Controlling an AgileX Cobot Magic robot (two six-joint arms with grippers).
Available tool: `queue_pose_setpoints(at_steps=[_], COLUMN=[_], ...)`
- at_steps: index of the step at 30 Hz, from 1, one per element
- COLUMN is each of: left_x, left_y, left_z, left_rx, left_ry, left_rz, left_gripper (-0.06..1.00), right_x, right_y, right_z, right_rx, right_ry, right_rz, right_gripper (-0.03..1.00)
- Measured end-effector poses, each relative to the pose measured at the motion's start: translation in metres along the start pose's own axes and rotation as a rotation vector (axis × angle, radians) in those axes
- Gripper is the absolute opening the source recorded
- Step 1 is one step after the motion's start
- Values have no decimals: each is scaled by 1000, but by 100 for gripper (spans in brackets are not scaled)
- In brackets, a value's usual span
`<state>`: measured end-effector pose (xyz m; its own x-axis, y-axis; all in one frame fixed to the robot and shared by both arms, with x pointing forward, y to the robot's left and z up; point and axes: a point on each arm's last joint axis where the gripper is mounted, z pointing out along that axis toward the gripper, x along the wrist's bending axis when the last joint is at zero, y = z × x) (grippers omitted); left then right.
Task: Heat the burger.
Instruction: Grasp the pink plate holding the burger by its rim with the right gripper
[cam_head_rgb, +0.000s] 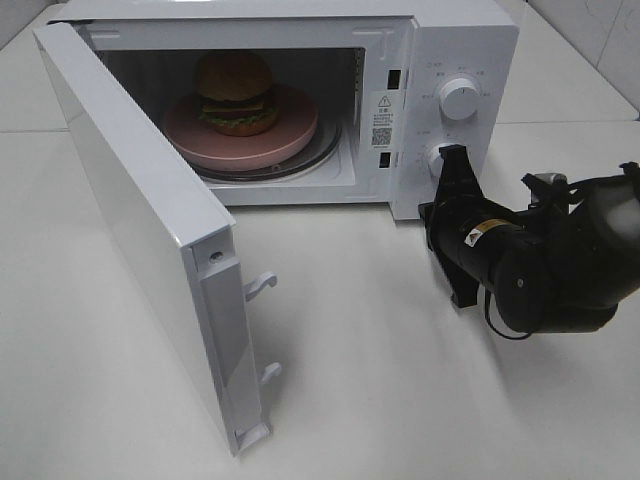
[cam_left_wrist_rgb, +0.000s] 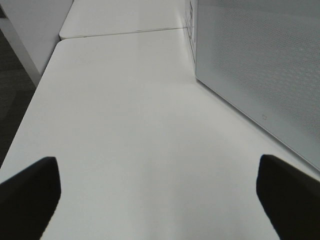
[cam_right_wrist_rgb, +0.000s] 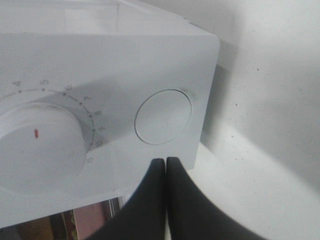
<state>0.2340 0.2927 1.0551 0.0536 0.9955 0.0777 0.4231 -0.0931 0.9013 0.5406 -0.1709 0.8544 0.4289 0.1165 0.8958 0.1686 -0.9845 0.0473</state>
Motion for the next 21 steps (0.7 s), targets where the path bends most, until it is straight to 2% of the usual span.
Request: queue_pose_setpoints(at_steps=[12,17,18,20,21], left_x=[0,0,0,0,0], left_y=[0,0,0,0,0], left_z=[0,0,0,0,0], left_rx=[0,0,0,0,0], left_ry=[1,1,1,2,2], left_rz=[1,1,1,1,1], left_gripper=[99,99,99,99,99], right_x=[1,6,10,12,18], right_y=[3,1,1,1,3], right_z=[-34,-55,-65,-70,-80], right_rx=[-4,22,34,41,58], right_ry=[-7,17,31,36,42], right_rz=[-42,-165,-247,-287,-366], right_gripper=[3,3,3,3,3])
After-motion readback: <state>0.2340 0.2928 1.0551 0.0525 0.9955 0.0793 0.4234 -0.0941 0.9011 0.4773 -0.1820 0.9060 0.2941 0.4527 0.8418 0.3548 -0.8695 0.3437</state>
